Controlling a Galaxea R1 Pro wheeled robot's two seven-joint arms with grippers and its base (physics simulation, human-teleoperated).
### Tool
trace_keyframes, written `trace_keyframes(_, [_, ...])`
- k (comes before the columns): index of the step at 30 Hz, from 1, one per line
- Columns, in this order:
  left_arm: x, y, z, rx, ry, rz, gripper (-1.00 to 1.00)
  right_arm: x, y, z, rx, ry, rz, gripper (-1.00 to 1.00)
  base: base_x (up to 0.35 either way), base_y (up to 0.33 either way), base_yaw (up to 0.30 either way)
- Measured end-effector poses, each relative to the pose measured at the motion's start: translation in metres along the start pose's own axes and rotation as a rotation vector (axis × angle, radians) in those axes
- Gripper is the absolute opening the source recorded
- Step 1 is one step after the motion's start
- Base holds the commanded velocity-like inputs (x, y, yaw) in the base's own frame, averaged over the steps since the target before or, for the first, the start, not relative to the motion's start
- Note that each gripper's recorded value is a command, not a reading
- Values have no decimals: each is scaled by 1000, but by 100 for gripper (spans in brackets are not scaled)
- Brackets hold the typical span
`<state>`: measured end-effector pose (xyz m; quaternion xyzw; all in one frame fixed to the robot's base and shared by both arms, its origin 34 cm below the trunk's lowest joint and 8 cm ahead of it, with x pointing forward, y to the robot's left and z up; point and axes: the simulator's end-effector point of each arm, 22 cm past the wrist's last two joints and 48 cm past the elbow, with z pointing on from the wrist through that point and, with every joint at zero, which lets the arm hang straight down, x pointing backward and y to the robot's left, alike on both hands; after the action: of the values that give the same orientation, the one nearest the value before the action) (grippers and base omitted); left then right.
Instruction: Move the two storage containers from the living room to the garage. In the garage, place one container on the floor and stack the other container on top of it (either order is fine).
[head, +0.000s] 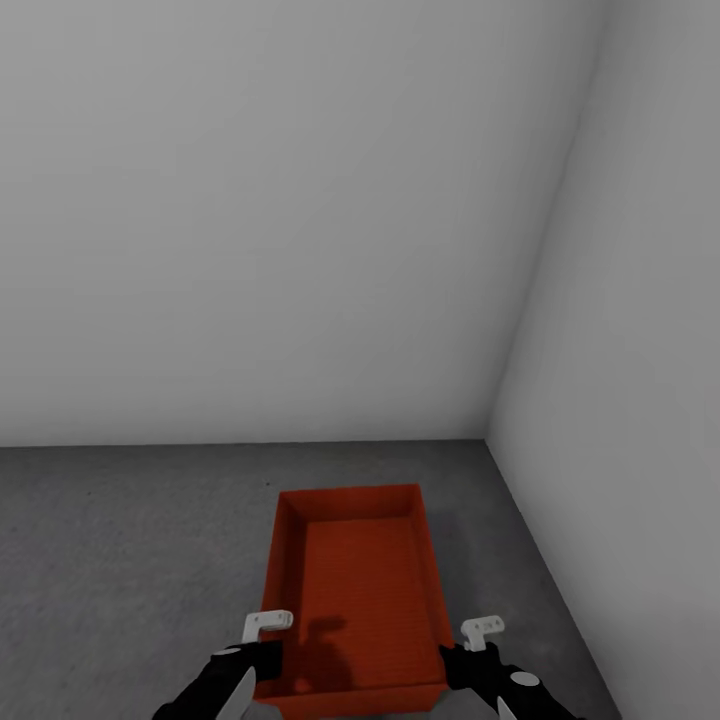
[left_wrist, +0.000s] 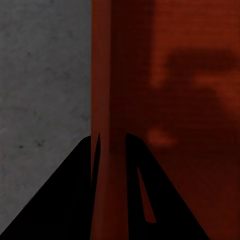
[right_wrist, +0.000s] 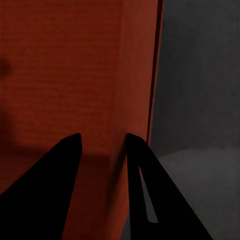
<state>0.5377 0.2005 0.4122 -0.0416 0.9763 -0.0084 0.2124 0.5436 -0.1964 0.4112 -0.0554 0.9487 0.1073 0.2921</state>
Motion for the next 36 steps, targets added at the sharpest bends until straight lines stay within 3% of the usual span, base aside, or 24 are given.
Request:
trace_keyframes(8, [1,2,-1,-3,2,-1,-100,1,1,0,-2,1,1,-100,0,0,0])
trace_keyframes(9, [-4,2,1,-1,-5,31,-100,-2,-1,0,-5,-7,29,-100,0,0,0])
trace_keyframes(11, [-8,-7,-3,-15,-6,22,-100,-4,-7,-2,-6,-11,21,-100,0,0,0])
trace_keyframes(36, [-5,-4,-2,-16,-2,17,-100,-2,-5,-1,-8,-6,21,-100,0,0,0])
